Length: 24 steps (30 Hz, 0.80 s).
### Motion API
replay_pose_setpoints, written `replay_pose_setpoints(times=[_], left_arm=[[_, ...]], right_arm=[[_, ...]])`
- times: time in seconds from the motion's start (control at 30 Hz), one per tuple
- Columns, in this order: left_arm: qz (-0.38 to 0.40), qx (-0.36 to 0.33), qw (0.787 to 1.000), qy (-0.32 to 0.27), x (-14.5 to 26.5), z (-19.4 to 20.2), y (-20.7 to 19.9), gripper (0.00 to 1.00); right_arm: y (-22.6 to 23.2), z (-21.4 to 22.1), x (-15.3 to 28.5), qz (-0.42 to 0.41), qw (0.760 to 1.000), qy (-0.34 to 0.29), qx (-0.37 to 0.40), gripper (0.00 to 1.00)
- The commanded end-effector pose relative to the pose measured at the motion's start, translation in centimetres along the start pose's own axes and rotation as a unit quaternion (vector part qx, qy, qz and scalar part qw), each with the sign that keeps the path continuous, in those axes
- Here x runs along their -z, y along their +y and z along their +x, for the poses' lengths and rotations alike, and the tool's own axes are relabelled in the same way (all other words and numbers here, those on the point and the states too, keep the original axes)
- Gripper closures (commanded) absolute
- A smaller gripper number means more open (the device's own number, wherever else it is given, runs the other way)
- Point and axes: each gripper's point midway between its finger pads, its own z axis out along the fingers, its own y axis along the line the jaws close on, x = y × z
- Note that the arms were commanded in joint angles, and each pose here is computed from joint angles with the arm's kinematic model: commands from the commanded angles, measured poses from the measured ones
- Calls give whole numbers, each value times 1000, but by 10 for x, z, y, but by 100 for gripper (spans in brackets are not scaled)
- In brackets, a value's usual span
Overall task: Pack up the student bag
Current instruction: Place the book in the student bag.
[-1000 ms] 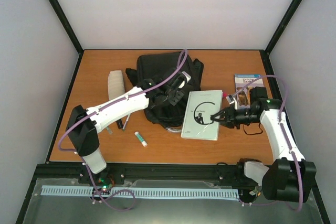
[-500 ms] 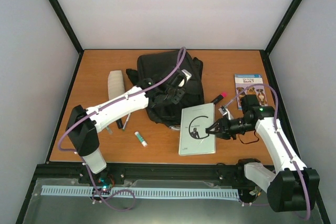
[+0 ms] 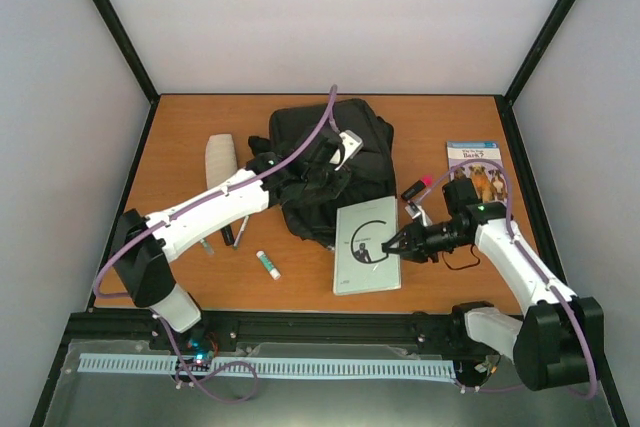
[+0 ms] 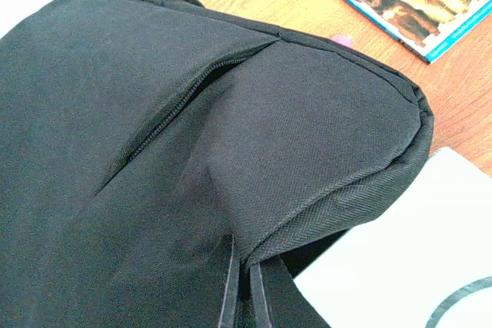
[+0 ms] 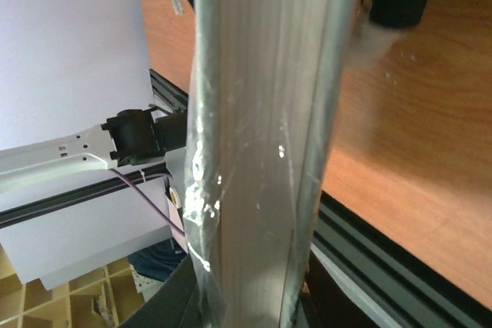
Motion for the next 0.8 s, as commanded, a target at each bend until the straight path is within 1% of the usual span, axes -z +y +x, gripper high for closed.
replay_pose_setpoints(times=[0.0, 0.13, 0.33, 0.47, 0.57, 0.67, 0.77], left_arm=[[23, 6, 996, -86, 28, -45, -4, 99], [26, 6, 995, -91, 32, -46, -5, 99], [34, 3, 995, -90, 32, -45, -8, 99], [32, 2, 995, -89, 32, -45, -7, 99], [32, 2, 996, -88, 31, -44, -7, 99], [34, 0, 996, -86, 31, -44, -8, 99], [38, 0, 995, -89, 34, -45, -9, 99]], right_arm=[[35, -29, 1, -51, 996, -19, 76, 97], [40, -50, -4, -60, 995, -20, 79, 97], [48, -70, -13, -71, 995, -2, 76, 97], [48, -83, -26, -76, 994, 22, 71, 97], [48, -89, -44, -80, 993, 52, 70, 97], [47, -101, -53, -80, 992, 62, 81, 97], [42, -117, -58, -65, 991, 54, 102, 96]])
